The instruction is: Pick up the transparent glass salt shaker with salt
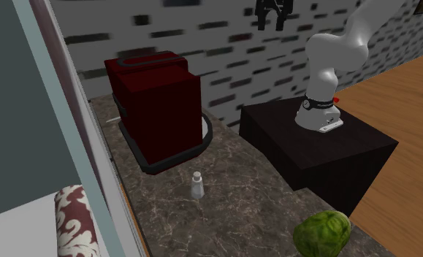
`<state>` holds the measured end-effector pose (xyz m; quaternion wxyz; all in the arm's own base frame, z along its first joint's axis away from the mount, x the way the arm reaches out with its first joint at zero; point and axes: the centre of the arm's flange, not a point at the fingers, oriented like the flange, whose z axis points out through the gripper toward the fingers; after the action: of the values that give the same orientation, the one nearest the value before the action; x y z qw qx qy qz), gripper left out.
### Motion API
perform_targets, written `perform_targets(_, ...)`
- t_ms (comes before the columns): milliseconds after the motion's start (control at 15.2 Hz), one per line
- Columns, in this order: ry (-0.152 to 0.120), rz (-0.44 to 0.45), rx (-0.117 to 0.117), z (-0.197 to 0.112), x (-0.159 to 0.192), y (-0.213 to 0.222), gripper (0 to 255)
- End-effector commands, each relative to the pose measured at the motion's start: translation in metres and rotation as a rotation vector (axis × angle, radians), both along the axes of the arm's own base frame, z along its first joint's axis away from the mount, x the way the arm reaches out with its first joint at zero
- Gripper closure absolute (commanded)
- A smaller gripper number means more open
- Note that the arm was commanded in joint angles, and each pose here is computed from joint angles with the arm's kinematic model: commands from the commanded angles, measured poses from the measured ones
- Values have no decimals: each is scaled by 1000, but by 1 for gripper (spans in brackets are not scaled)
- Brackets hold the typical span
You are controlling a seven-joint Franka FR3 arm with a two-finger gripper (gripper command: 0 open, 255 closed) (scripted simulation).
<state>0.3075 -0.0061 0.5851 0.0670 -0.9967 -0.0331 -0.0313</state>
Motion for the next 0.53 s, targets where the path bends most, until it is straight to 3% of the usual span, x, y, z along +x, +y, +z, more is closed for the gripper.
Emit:
perform_targets(0, 0, 0, 0, 0, 0, 0, 0)
perform_targets(462, -30, 40, 4, -80, 42, 14, 0)
